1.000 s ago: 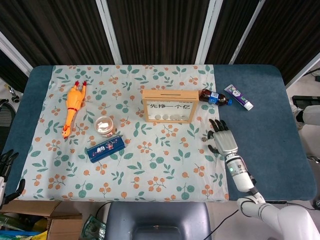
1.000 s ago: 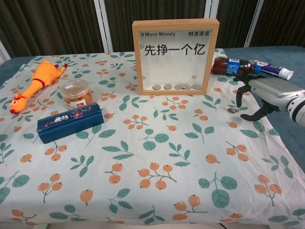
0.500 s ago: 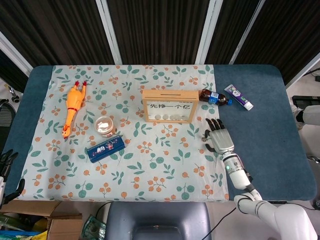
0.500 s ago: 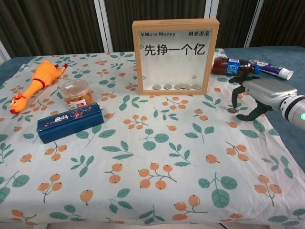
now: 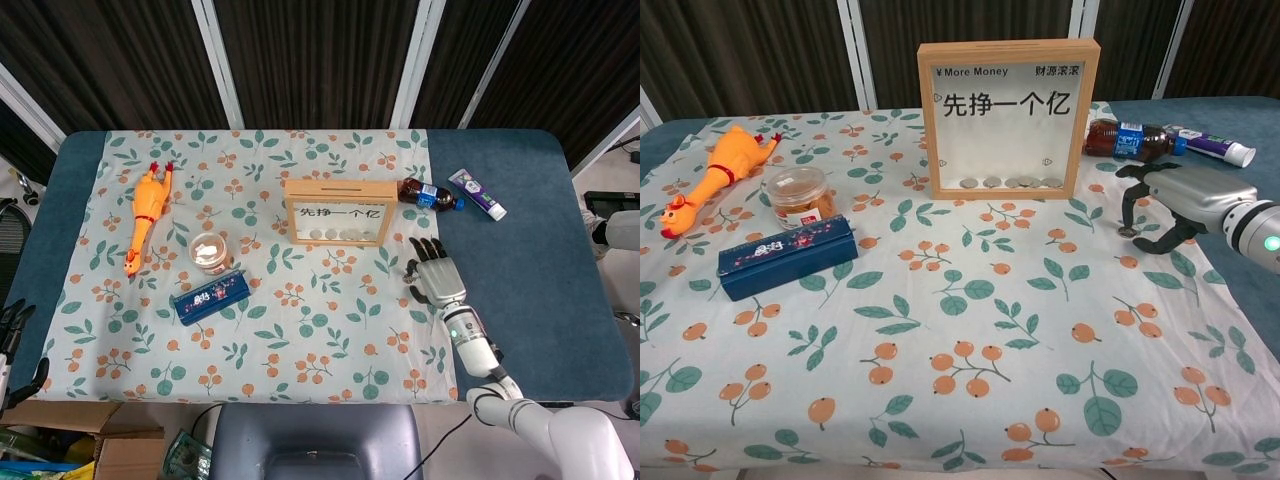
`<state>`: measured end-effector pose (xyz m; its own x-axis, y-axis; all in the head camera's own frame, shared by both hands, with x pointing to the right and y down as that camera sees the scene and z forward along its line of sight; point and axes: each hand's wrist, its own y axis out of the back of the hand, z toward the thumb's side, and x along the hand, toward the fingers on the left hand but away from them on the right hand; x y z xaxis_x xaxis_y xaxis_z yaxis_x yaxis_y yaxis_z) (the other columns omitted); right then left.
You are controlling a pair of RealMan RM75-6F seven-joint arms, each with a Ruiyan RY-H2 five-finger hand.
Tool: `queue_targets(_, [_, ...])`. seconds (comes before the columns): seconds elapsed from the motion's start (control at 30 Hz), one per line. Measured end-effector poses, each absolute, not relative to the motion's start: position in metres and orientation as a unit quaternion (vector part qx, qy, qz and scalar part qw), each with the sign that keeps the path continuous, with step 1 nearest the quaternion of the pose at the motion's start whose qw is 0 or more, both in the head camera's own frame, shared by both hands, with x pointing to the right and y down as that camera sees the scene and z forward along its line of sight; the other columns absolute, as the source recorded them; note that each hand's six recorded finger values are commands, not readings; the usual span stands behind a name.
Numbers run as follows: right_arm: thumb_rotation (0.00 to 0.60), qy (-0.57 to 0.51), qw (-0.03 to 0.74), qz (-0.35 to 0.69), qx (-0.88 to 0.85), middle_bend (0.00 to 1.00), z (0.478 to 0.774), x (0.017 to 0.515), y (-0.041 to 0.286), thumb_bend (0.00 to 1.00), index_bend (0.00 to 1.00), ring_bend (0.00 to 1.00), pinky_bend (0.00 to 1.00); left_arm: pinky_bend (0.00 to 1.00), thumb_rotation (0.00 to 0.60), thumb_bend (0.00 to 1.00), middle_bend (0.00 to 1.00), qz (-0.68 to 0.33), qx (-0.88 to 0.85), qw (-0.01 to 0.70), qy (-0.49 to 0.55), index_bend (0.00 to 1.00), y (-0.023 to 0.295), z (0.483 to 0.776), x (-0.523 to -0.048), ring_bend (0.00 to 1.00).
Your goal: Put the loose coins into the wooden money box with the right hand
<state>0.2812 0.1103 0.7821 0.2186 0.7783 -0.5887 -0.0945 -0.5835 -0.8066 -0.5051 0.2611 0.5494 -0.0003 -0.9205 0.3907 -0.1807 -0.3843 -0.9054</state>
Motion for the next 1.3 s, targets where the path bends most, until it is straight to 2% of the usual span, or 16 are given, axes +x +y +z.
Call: queue_targets(1.3, [0.600, -0.240, 0.379, 0.582, -0.679, 0.15, 0.7876, 0.2745, 0.1076, 0.51, 0.60, 0.00, 0.00, 0.00, 0.600, 0.44, 0.00, -0.552, -0.619, 0.335, 0.446, 0.00, 0.2618, 0.5470, -0.5072, 0.00])
